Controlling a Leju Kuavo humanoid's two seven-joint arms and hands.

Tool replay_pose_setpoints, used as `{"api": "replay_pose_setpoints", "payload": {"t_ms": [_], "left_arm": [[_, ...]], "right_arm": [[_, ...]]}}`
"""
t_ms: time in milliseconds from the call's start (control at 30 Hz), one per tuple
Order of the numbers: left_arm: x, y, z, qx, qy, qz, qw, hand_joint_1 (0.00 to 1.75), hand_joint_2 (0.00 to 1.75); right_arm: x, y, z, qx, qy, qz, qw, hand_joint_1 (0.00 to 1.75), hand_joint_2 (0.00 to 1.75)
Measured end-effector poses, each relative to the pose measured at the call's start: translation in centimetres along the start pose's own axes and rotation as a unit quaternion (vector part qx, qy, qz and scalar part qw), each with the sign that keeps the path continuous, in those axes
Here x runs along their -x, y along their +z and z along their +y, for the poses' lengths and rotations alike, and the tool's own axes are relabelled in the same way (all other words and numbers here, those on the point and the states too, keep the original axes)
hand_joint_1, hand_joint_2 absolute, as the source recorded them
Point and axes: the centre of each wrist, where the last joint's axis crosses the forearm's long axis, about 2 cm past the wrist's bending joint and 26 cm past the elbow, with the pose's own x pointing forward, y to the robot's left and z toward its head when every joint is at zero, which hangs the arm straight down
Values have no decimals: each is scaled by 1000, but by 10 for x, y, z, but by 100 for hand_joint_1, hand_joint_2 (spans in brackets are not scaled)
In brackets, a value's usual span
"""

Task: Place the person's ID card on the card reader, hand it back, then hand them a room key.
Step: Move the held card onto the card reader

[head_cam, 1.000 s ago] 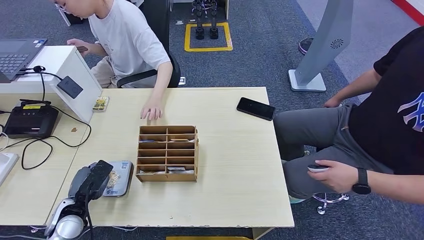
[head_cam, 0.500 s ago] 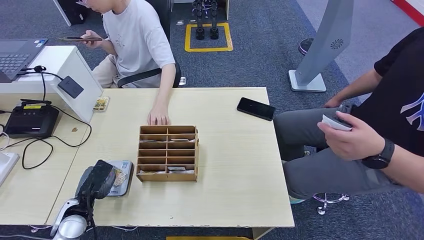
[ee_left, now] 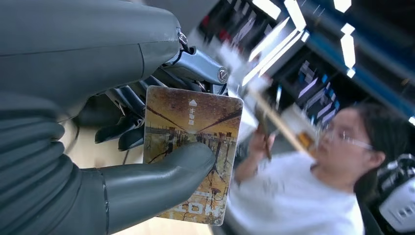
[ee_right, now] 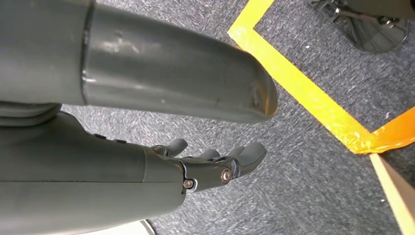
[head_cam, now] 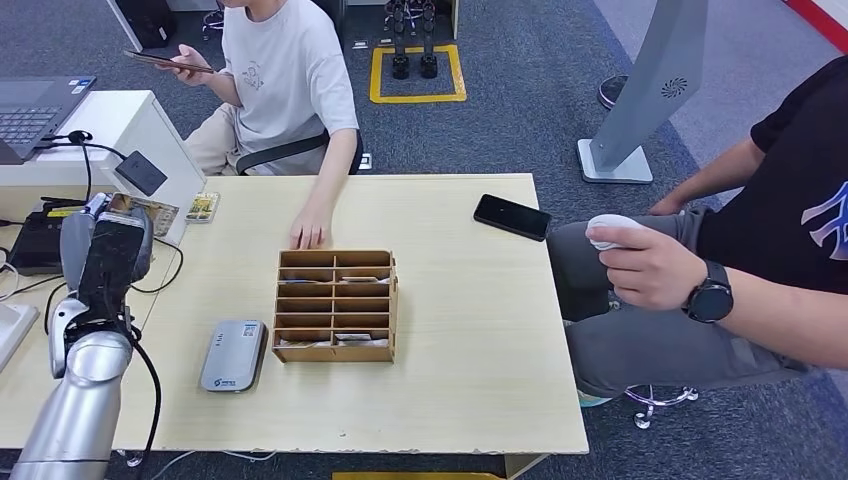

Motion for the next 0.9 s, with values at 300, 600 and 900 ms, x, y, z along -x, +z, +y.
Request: {"api": "replay_pose_setpoints", "payload": {"t_ms": [300,600,900], "left_arm": [[14,-19,18,-42,-191,-64,979,175,175],[30,-15,16,-19,-258,-75,963,175,175],[34,-13,15,-11,-265,-72,961,175,175]], "right_arm": [[-9,-3,-6,-6,22,-17,1000,0,0],[-14,-4,-9,-5,31,-28,999,0,0],[-15,-4,-10,-5,37,-30,999,0,0]]}}
